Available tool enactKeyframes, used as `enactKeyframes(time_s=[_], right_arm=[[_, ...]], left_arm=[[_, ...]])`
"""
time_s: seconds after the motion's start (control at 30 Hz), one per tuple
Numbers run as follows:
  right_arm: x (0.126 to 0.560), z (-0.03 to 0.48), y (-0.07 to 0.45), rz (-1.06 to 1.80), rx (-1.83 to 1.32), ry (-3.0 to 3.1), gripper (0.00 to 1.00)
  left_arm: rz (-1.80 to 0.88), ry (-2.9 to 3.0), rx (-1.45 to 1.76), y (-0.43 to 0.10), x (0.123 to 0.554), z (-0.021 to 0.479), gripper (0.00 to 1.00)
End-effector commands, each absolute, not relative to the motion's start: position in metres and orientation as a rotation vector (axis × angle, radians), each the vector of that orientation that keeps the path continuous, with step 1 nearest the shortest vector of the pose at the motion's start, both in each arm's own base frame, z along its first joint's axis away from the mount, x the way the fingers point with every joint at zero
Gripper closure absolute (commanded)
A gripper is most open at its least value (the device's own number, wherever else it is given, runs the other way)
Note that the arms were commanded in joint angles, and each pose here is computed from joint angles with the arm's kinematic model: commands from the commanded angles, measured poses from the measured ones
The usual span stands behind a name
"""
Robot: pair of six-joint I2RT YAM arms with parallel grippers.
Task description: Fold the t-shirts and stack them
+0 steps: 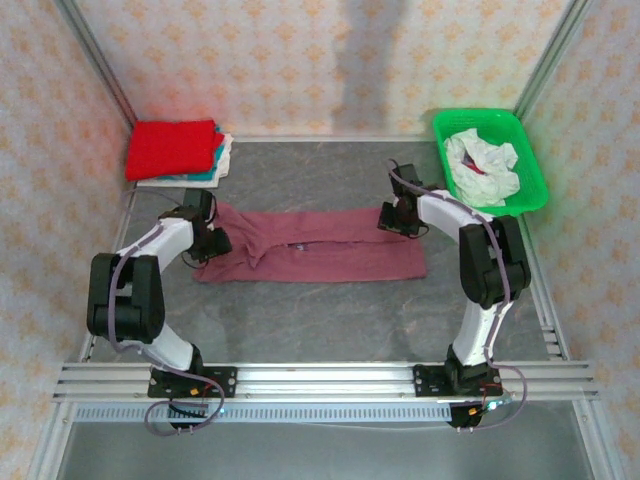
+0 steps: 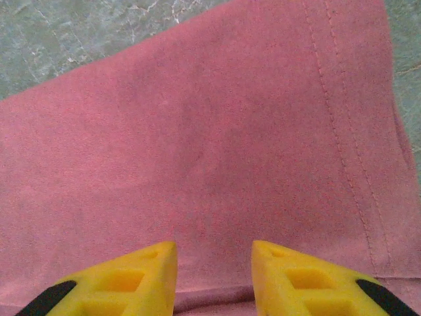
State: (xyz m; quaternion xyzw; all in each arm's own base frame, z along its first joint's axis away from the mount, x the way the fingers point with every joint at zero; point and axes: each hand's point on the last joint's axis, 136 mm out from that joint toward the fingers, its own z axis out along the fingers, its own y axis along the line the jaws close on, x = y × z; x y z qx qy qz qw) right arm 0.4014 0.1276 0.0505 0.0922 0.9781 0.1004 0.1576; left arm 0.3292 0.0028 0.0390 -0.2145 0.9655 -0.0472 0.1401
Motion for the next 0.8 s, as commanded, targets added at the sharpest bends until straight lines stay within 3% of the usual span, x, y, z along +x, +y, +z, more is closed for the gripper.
enactKeyframes(time_s=[0.0,0.37,0.77], right_arm=[[0.402,0.041,0.12,0.25,0.268,2.799,0.65],[0.399,0.026,0.107,0.245,0.328,2.813,0.66],[0.396,0.02,0.093,0.261,0.419,2.811,0.66]], left_arm=[[-0.142,2.792,-0.657,0.006,0.332,0.032,0.64],[-0.051,2.793,-0.656,0.017,0.328,0.035,1.0],[0.029,2.725,-0.657,0.028,0.316,0.072,1.0]])
